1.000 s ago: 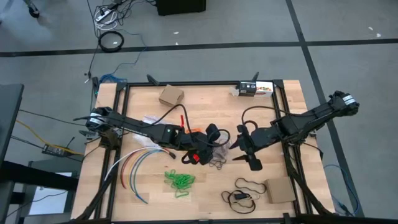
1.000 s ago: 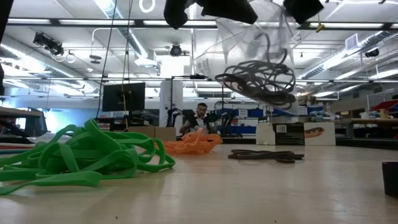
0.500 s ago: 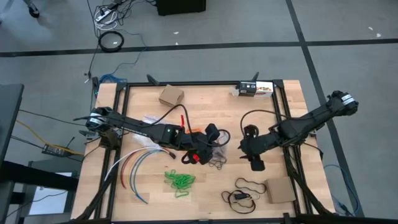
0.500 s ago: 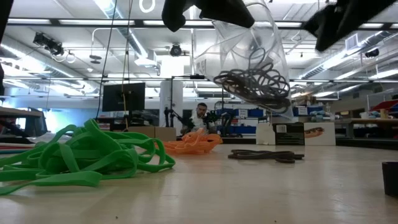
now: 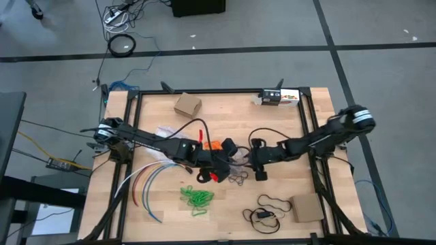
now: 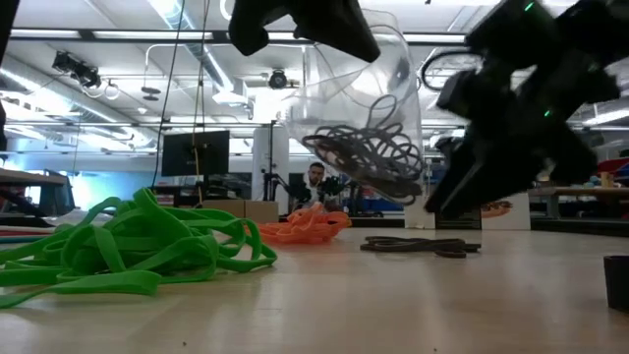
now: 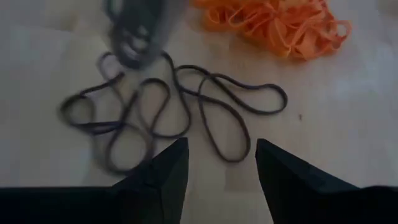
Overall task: Sort rubber bands
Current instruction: Put the purple rubber band into the transparent zip bag
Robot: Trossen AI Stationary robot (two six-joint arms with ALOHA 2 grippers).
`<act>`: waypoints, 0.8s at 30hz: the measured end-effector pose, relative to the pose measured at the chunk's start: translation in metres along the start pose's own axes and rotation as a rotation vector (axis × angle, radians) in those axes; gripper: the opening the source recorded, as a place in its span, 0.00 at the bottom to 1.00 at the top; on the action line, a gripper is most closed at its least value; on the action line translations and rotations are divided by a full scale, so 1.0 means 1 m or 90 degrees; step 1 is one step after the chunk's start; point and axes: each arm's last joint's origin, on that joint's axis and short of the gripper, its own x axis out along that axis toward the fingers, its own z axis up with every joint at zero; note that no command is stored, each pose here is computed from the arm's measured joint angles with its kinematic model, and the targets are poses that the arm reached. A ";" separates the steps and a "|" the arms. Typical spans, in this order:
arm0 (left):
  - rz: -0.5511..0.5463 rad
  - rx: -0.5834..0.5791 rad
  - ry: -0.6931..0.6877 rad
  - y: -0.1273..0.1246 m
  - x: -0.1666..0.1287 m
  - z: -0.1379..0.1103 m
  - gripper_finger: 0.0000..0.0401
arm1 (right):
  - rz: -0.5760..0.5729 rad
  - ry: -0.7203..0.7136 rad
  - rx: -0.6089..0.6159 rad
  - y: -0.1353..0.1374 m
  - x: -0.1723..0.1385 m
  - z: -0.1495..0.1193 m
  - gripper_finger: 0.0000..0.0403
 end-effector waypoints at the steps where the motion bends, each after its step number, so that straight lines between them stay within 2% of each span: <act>1: -0.001 0.000 0.001 0.000 0.000 0.000 0.00 | 0.006 0.009 -0.001 -0.002 0.007 -0.002 0.43; 5: -0.003 -0.004 0.003 -0.001 0.000 0.000 0.00 | 0.016 0.031 0.012 -0.010 0.031 -0.009 0.43; 8: -0.004 -0.010 0.003 -0.001 0.000 0.000 0.00 | 0.027 0.041 0.059 -0.019 0.041 -0.014 0.40; 10: -0.006 -0.009 0.005 -0.001 0.000 0.000 0.00 | 0.052 0.044 0.082 -0.026 0.044 -0.016 0.31; 13: -0.007 -0.008 0.006 -0.001 0.000 -0.001 0.00 | 0.095 0.043 0.100 -0.033 0.046 -0.018 0.08; 14: -0.007 -0.008 0.006 -0.001 0.000 -0.001 0.00 | 0.102 0.042 0.104 -0.035 0.046 -0.018 0.04; 19: -0.008 -0.009 0.006 -0.002 0.000 0.000 0.00 | 0.112 0.045 0.114 -0.033 0.035 -0.015 0.00; 24: -0.013 -0.009 0.009 -0.003 -0.001 0.000 0.00 | 0.099 0.072 0.107 -0.028 0.007 -0.009 0.00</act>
